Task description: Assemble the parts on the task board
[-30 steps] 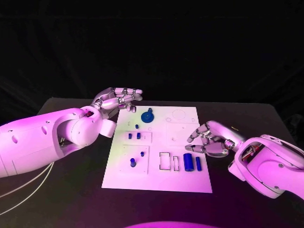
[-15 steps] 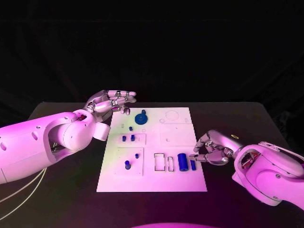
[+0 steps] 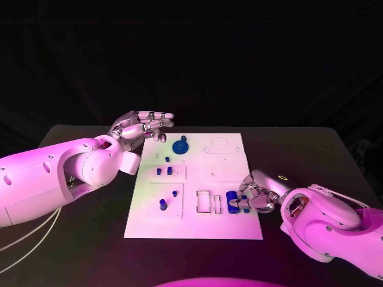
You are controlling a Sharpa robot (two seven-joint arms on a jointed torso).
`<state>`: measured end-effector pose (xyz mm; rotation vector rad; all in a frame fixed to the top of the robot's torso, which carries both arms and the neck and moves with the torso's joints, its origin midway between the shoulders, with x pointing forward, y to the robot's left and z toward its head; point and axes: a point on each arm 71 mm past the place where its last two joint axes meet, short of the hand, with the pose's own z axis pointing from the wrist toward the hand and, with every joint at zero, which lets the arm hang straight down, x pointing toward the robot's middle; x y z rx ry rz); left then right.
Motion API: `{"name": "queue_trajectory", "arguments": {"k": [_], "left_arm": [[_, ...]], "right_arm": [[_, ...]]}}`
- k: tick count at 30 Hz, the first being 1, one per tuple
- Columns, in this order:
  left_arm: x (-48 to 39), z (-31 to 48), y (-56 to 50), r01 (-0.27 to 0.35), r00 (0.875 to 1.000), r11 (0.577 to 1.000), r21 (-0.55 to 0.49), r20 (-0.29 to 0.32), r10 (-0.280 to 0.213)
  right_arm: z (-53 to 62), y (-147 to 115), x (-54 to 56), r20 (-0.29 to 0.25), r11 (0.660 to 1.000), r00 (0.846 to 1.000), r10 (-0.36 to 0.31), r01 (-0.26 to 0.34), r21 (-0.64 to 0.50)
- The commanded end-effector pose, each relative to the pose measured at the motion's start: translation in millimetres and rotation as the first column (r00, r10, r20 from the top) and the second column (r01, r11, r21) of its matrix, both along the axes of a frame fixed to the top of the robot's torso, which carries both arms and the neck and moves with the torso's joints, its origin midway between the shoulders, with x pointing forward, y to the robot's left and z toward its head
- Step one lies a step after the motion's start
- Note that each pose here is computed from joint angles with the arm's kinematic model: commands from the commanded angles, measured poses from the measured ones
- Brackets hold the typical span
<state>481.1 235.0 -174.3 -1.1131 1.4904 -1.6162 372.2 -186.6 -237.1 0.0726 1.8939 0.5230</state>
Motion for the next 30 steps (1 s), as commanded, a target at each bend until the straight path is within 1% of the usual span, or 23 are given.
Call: {"name": "queue_trajectory", "arguments": {"k": [1, 8, 13, 22, 30], "left_arm": [[-1.2, 1.2, -2.7, 0.025, 1.0, 1.0, -0.009, 0.007, -0.025], [-2.0, 1.5, -3.9, 0.037, 0.999, 0.999, 0.005, 0.016, -0.037], [-2.2, 1.5, -4.3, 0.041, 0.999, 0.999, 0.007, 0.017, -0.041], [-3.0, -0.3, -5.5, 0.064, 0.998, 0.998, 0.005, -0.012, -0.064], [-3.7, -2.0, -6.7, 0.08, 0.996, 0.997, 0.01, -0.037, -0.079]], "right_arm": [[-2.5, 0, 0.8, 0.006, 0.999, 1.0, -0.015, 0.016, -0.029], [-10.9, 5, 0.5, -0.028, 0.999, 1.0, -0.007, 0.005, -0.048], [-15.9, 7, 1.7, -0.038, 0.998, 0.999, -0.008, 0.005, -0.057], [-31.1, 14, 1.7, -0.068, 0.999, 0.998, -0.016, 0.012, -0.053], [-34.9, 16, 2.2, -0.076, 0.999, 0.997, -0.025, 0.021, -0.046]]}}
